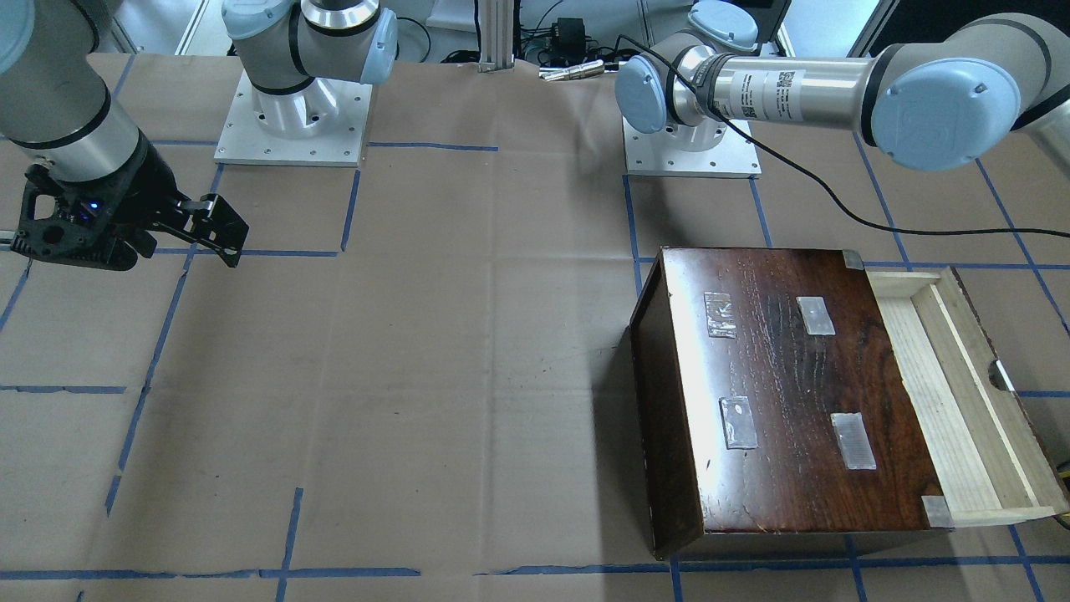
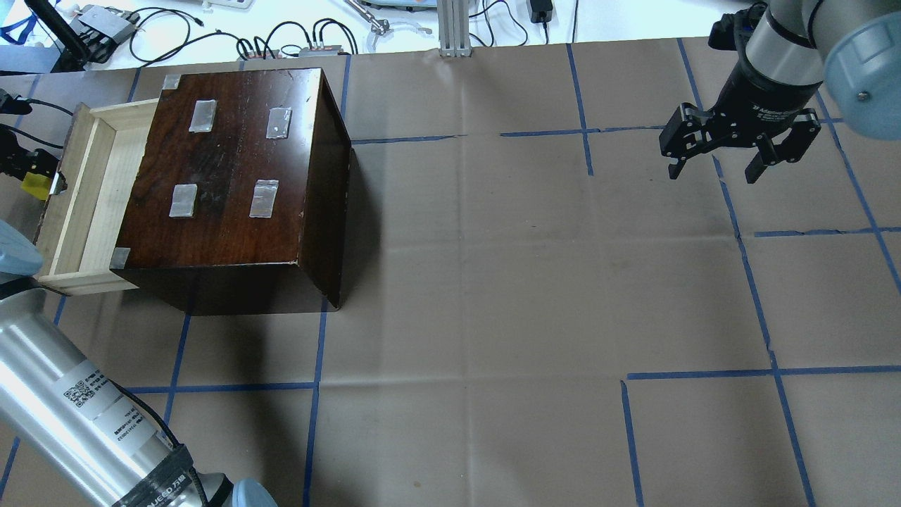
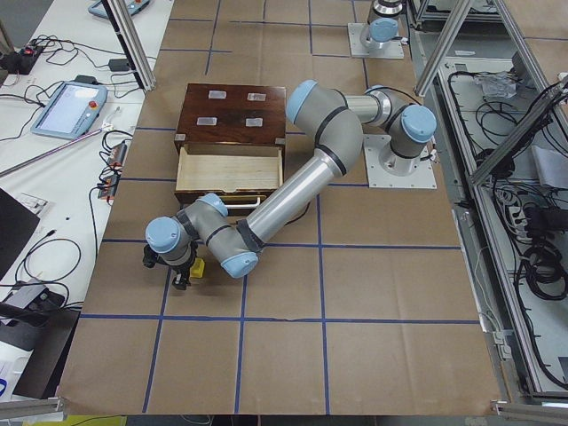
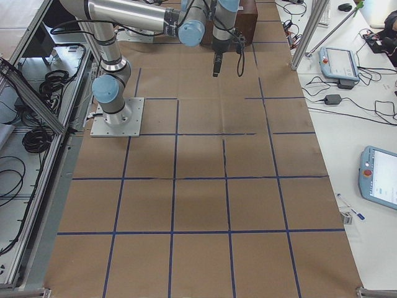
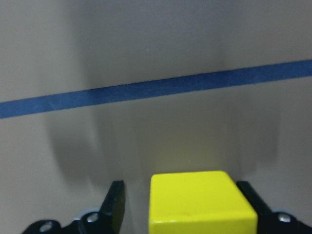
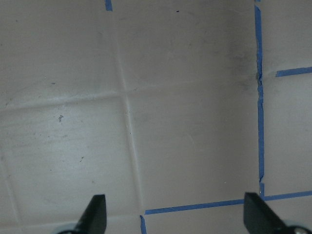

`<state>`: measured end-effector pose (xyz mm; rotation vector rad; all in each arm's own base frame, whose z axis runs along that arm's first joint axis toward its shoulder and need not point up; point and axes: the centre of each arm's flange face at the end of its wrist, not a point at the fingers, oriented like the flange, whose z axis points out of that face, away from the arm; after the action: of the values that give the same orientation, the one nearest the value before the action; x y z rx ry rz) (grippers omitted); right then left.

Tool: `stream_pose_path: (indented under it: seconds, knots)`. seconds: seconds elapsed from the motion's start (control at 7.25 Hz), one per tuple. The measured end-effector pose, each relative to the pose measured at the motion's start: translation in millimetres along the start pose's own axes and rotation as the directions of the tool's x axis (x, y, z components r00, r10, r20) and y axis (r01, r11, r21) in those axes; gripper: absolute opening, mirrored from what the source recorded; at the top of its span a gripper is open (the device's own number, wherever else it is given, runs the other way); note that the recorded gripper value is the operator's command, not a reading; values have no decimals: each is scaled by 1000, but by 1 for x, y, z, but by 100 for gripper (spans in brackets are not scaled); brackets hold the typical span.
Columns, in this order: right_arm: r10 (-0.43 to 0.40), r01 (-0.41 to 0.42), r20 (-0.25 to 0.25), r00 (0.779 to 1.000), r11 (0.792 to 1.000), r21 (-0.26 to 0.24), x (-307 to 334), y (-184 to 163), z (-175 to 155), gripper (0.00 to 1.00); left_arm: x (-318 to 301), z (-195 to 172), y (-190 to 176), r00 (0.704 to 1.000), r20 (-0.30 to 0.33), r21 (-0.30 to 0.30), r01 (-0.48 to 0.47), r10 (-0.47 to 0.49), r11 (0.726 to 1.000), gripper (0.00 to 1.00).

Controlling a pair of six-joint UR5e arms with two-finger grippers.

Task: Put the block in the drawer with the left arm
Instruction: 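Lower and close the left gripper on the yellow cube, then lift the yellow cube and carry it over the open drawer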

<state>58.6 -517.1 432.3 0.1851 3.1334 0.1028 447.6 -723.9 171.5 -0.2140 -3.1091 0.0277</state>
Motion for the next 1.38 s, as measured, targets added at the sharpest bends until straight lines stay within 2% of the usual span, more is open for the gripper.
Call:
stream_pose_path:
  seconds: [0.14,0.28,0.41,0.55,0.69,0.97,1.24,1.38]
  knots:
    - [0,0,0,1000,1000,0,0,0,0,100,2,-2,0,1000,-1,-5,-4,4,1000,16]
    - [0,0,0,1000,1000,0,0,0,0,100,3,-6,1,1000,-4,-12,-4,4,1000,5]
    - [0,0,0,1000,1000,0,0,0,0,100,6,-16,3,1000,-13,-26,-3,3,1000,0]
    - [1,-1,0,1000,1000,0,0,0,0,100,11,-38,8,1000,-21,-50,-4,3,999,0]
    - [1,-1,0,1000,1000,0,0,0,0,100,19,-75,16,1000,-24,-73,-5,4,997,0]
    - [0,0,0,1000,1000,0,0,0,0,100,54,-171,40,1000,-30,-92,-5,2,996,0]
    - [1,-1,0,1000,1000,0,0,0,0,100,128,-219,61,998,-58,-115,18,-25,993,0]
    - [1,-1,0,1000,1000,0,0,0,0,100,175,-227,72,996,-67,-135,48,-57,990,0]
